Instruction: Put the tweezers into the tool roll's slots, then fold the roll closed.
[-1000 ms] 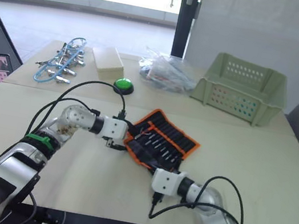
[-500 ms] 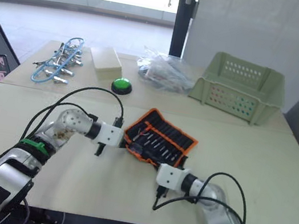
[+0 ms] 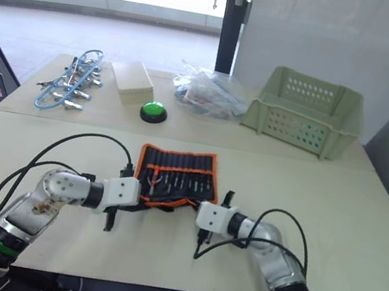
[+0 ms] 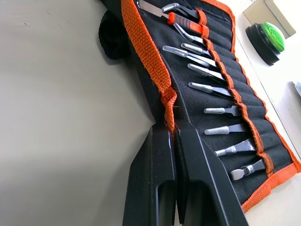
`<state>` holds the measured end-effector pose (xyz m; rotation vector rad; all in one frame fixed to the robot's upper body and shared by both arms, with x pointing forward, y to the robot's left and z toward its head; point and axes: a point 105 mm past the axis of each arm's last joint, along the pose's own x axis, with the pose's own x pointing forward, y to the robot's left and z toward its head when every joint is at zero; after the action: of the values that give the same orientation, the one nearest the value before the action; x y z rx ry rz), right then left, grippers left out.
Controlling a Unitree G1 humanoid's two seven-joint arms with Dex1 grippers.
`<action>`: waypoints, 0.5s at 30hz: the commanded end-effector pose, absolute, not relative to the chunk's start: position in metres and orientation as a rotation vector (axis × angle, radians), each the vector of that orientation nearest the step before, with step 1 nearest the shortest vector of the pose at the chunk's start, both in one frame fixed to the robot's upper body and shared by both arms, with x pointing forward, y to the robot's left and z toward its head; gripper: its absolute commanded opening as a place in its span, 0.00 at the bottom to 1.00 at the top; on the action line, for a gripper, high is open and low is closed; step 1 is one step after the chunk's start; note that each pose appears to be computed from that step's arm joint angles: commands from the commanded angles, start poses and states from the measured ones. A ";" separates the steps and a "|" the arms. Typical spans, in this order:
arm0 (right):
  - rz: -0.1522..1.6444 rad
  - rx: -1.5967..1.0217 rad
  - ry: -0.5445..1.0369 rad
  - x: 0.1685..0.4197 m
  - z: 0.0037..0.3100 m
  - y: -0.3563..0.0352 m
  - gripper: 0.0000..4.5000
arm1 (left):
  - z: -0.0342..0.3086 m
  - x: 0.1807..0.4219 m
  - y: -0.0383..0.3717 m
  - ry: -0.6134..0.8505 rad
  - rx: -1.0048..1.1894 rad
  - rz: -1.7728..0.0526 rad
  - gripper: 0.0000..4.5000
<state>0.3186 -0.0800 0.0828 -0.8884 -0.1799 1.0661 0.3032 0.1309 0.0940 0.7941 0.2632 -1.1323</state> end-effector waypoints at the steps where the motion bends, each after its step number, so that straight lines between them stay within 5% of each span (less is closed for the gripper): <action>1: 1.149 -0.843 -0.205 0.299 0.092 -0.083 0.00 | 0.095 0.301 0.151 0.308 0.793 -1.039 0.00; 9: 1.236 -0.712 -0.084 0.271 0.092 -0.097 0.00 | 0.101 0.283 0.166 0.315 0.661 -0.963 0.00; 15: 1.227 -0.655 -0.078 0.280 0.100 -0.091 0.00 | 0.105 0.298 0.170 0.279 0.619 -0.901 0.00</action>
<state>0.2684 -0.0795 0.0918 -0.6511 -0.0812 1.2849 0.2830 0.1489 0.0928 0.6212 0.2857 -1.0219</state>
